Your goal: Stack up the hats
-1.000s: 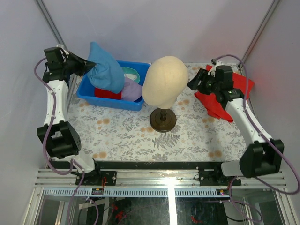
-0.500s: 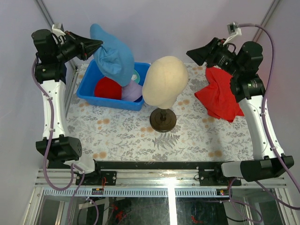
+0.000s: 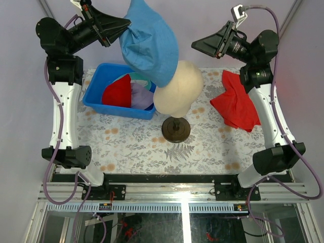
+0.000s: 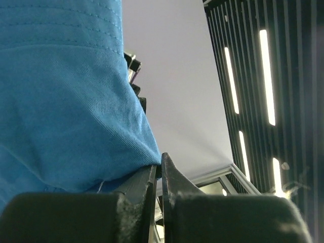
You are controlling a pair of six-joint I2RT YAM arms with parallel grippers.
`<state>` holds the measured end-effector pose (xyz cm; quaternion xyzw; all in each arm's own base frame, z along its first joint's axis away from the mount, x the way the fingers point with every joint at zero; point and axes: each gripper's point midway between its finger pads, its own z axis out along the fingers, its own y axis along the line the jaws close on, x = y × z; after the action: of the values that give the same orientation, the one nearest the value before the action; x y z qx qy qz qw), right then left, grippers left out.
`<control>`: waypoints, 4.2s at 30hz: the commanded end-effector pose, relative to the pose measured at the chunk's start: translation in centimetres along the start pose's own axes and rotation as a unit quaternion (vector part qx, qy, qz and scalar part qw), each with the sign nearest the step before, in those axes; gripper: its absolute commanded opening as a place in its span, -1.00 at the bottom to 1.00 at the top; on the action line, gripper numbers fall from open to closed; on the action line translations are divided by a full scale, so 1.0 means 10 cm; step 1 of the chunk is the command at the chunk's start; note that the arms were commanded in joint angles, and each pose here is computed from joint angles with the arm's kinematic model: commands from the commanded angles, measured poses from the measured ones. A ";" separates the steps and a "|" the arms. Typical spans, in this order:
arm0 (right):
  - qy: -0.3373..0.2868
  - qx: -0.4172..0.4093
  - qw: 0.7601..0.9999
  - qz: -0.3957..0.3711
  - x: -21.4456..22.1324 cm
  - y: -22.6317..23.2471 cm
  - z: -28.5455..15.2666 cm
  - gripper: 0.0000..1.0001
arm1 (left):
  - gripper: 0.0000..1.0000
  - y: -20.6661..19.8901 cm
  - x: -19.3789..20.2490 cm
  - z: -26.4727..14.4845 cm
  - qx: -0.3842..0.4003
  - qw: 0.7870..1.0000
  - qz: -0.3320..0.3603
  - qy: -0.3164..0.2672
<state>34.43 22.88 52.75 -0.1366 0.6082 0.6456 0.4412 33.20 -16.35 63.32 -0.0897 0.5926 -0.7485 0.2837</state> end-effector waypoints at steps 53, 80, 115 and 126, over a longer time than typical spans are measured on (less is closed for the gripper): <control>0.048 0.021 0.996 0.076 0.71 0.51 0.19 -1.00 | -1.00 0.71 0.21 0.11 -0.042 0.998 -0.042 0.013; -0.056 0.222 0.965 0.127 0.92 -0.57 -0.91 -1.00 | -0.33 1.27 0.28 0.34 -0.072 0.996 -0.038 0.041; -0.030 0.244 0.955 0.164 1.25 -0.86 -1.01 -1.00 | -0.03 2.77 0.68 -0.25 -0.191 0.980 -0.045 0.046; -0.026 0.248 0.953 0.173 1.30 -0.93 -1.02 -1.00 | -0.04 2.72 0.76 -0.10 -0.167 0.983 -0.053 0.052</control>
<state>30.33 17.46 34.89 0.1074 0.7484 0.5395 0.3705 35.14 -22.65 34.90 -0.1435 0.7329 -0.6398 0.1817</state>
